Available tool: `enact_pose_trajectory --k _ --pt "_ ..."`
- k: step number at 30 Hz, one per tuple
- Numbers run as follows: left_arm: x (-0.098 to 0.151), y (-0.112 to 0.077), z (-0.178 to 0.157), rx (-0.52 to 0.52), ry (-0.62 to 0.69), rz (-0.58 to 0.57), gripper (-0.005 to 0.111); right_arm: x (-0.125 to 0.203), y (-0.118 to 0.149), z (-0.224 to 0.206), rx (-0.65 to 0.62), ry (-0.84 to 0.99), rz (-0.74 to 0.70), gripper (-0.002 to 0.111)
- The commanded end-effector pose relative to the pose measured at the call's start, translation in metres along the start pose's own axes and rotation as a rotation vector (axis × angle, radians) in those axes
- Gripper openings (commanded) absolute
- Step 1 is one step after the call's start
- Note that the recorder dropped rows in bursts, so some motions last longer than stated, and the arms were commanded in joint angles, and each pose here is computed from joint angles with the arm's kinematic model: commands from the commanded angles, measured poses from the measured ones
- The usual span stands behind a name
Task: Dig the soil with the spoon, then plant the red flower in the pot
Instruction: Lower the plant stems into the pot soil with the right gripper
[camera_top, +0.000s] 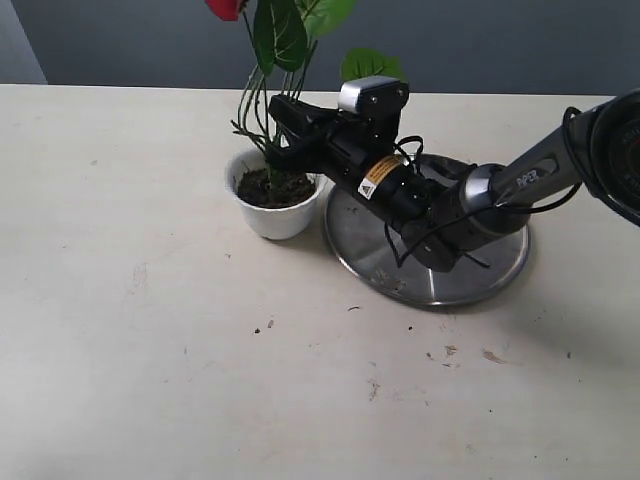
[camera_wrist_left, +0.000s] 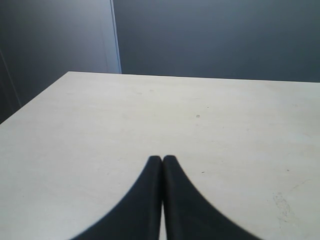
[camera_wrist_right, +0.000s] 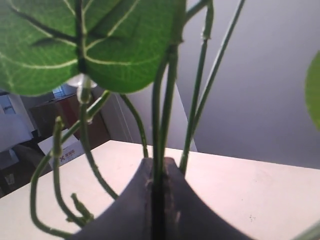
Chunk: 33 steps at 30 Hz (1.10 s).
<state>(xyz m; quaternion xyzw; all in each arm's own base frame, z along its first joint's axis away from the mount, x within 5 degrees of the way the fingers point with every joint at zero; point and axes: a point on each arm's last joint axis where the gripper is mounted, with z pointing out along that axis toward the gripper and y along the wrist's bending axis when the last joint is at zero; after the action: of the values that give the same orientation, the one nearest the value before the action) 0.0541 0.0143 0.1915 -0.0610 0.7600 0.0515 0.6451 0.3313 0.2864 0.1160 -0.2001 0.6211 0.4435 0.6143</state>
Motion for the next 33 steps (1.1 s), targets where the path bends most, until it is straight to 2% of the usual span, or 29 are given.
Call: enact_pose_trajectory --k 1,7,17,33 --pt "0.001 0.000 0.000 0.002 -0.004 0.000 0.000 0.013 -0.002 -0.012 0.017 0.076 0.005 -0.001" --pt "0.001 0.000 0.000 0.002 -0.004 0.000 0.000 0.016 0.000 -0.016 0.009 0.096 0.084 -0.001" --pt "0.001 0.000 0.000 0.002 -0.004 0.000 0.000 0.024 0.005 -0.014 -0.043 0.204 0.135 -0.001" --pt "0.001 0.000 0.000 0.002 -0.004 0.000 0.000 0.033 0.003 -0.015 -0.019 0.304 0.122 -0.001"
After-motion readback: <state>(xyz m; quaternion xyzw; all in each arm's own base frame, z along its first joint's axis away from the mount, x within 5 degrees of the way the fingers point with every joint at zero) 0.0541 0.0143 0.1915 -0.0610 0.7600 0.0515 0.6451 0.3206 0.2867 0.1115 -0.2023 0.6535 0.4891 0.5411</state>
